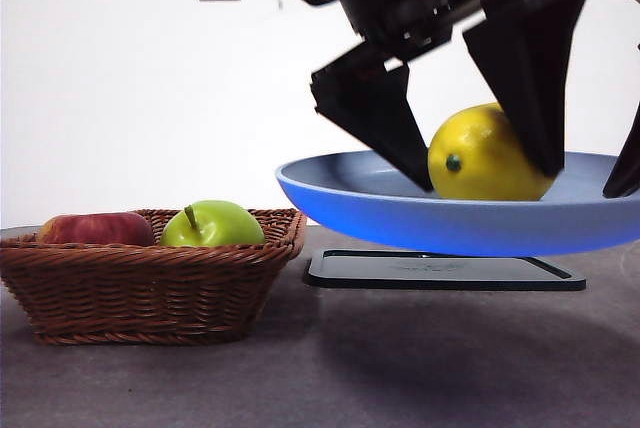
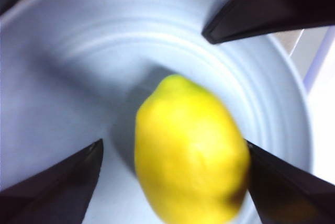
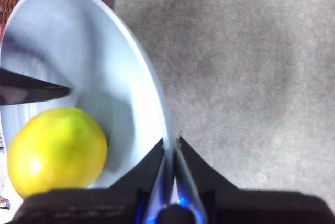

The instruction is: Take the lemon from the basket,put the lemon in the plate,hand out the plate

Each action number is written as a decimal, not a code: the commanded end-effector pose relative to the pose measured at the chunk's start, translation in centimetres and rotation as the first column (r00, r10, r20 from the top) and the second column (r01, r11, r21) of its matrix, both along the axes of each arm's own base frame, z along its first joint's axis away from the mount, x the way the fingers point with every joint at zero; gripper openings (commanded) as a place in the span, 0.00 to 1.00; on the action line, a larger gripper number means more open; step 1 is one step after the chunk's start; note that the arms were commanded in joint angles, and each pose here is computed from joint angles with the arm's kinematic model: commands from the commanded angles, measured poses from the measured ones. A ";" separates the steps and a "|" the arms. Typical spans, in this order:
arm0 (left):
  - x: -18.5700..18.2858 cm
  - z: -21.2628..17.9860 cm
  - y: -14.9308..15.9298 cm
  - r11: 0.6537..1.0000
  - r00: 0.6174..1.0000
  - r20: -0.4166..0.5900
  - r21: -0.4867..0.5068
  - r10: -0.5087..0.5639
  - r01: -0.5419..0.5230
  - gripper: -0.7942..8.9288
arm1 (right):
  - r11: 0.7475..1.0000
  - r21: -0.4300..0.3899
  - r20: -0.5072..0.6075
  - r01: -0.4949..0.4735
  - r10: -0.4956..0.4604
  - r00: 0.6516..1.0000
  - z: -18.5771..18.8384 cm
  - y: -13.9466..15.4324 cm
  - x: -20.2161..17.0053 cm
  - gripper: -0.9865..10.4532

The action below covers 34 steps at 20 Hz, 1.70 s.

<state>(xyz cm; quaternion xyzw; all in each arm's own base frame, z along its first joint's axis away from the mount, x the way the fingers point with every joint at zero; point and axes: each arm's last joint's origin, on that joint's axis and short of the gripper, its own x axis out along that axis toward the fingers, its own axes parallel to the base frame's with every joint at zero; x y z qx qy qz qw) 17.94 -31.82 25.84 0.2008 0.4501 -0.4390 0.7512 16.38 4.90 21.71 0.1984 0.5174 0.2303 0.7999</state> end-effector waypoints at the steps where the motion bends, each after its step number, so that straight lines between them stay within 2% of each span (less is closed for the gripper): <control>1: -0.5 2.3 0.6 0.999 0.999 0.034 -0.050 -0.006 0.008 0.54 | 1.000 0.024 0.010 0.008 -0.008 1.000 0.6 0.1 0.3 0.09; 8: -1.3 8.7 6.5 0.988 0.993 0.099 -0.149 0.063 -0.048 0.53 | 0.993 0.035 -0.059 0.113 -0.111 0.992 0.3 -0.8 1.6 0.09; 12: -1.9 11.0 9.3 0.977 0.986 0.129 -0.199 0.107 -0.080 0.53 | 0.989 0.035 -0.040 0.144 -0.143 0.989 0.9 -1.2 3.8 0.09; 18: -3.8 13.6 13.4 0.965 0.977 0.151 -0.238 0.150 -0.111 0.53 | 0.980 0.020 -0.032 0.197 -0.196 0.980 1.9 -2.3 11.6 0.09; 26: -4.3 13.9 14.1 0.965 0.977 0.151 -0.236 0.150 -0.112 0.53 | 0.968 -0.006 -0.061 0.253 -0.253 0.966 -0.4 -3.3 21.9 0.09; 29: -4.2 14.0 14.0 0.962 0.975 0.159 -0.251 0.153 -0.110 0.53 | 0.968 -0.012 -0.091 0.252 -0.252 0.963 -2.0 -3.3 23.5 0.09; 34: -4.2 14.1 13.9 0.959 0.974 0.167 -0.264 0.155 -0.107 0.53 | 0.964 -0.043 -0.119 0.262 -0.265 0.957 -3.8 -3.4 24.0 0.09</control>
